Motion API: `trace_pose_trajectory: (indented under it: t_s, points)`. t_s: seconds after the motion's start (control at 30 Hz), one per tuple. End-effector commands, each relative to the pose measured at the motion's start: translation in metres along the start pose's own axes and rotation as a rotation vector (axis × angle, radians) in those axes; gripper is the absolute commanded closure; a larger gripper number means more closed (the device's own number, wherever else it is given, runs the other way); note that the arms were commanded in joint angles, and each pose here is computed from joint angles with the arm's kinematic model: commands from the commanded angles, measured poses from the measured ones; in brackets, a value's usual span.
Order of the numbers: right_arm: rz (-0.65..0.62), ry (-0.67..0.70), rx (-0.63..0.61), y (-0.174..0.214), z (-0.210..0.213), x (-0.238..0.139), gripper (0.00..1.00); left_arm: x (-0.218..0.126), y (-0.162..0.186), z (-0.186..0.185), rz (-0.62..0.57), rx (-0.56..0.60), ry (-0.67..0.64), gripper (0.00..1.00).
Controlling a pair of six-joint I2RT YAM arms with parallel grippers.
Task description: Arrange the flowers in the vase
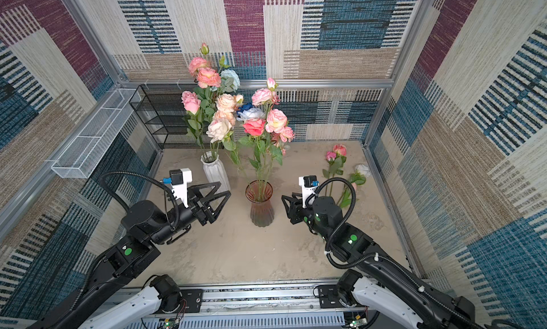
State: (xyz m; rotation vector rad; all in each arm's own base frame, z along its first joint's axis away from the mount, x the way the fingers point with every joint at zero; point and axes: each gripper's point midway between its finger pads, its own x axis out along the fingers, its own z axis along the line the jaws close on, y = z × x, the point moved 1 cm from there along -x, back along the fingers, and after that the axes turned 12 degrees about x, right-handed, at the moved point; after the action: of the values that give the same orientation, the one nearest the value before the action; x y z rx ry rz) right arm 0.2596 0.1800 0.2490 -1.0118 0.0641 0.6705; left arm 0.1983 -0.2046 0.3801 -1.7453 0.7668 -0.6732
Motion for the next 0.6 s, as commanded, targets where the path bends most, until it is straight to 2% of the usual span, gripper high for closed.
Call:
trace_pose_trajectory:
  t_s: [0.0,0.3,0.4,0.57]
  points:
    - [0.058,0.059,0.093,0.003,-0.029,0.022,0.52,-0.008,0.004,0.004,-0.033,-0.067,-0.017,0.01]
    - [0.107,0.479,0.317,-0.01,-0.191,0.087,0.53,-0.021,0.038,0.011,0.006,-0.148,-0.029,0.02]
    - [0.111,0.586,0.344,-0.013,-0.229,0.1,0.57,-0.027,0.043,0.013,0.014,-0.152,-0.04,0.03]
    - [0.117,0.704,0.336,-0.017,-0.265,0.119,0.6,-0.034,0.051,0.017,0.024,-0.154,-0.06,0.03]
